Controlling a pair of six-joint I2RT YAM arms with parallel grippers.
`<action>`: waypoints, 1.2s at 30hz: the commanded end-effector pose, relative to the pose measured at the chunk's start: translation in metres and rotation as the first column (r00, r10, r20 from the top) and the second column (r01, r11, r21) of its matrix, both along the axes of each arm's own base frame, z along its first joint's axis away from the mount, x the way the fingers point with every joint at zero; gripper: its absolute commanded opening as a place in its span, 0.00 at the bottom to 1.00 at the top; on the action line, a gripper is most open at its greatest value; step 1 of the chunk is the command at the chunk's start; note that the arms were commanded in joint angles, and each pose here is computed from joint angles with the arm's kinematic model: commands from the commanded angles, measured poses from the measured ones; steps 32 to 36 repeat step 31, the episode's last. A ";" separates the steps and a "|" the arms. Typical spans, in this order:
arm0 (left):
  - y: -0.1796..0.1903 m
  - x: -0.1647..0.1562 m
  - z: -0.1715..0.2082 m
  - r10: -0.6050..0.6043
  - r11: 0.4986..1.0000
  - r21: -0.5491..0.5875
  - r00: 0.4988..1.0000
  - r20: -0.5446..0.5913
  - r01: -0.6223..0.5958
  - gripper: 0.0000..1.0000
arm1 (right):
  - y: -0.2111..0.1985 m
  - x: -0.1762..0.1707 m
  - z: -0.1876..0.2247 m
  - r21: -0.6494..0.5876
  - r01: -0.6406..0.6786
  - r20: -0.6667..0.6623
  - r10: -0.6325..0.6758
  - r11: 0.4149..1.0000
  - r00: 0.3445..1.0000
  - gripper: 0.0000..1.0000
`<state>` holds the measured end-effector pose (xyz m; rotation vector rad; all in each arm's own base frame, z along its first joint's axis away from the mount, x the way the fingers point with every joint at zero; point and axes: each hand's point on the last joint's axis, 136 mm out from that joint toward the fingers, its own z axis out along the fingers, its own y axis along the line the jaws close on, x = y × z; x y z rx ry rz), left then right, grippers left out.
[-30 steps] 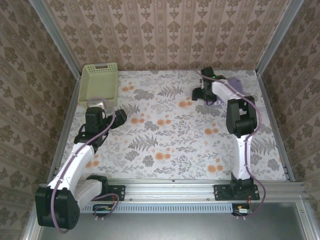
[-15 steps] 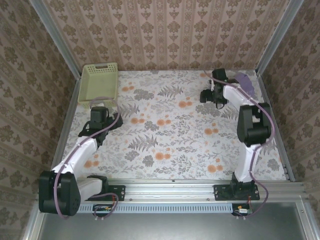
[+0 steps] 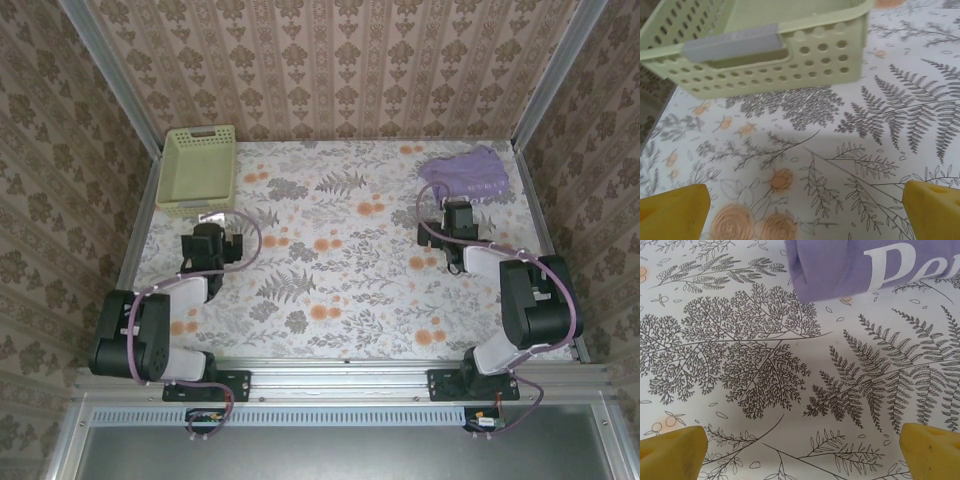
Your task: Fold the inside-out t-shirt
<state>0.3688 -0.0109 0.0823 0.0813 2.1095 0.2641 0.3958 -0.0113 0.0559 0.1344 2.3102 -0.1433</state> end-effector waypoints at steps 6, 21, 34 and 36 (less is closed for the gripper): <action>0.005 0.017 0.015 -0.094 0.990 -0.074 0.962 0.256 0.117 1.00 | 0.010 0.005 0.043 0.043 -0.146 0.409 0.116 0.988 0.905 1.00; 0.029 0.025 0.015 0.057 0.996 -0.084 0.975 0.217 -0.039 1.00 | 0.008 0.005 0.042 0.013 -0.111 0.384 0.098 0.994 0.918 1.00; 0.029 0.026 0.015 0.058 0.996 -0.083 0.975 0.216 -0.041 1.00 | 0.008 0.005 0.041 0.013 -0.111 0.382 0.098 0.994 0.919 1.00; 0.029 0.026 0.015 0.058 0.996 -0.083 0.975 0.216 -0.041 1.00 | 0.008 0.005 0.041 0.013 -0.111 0.382 0.098 0.994 0.919 1.00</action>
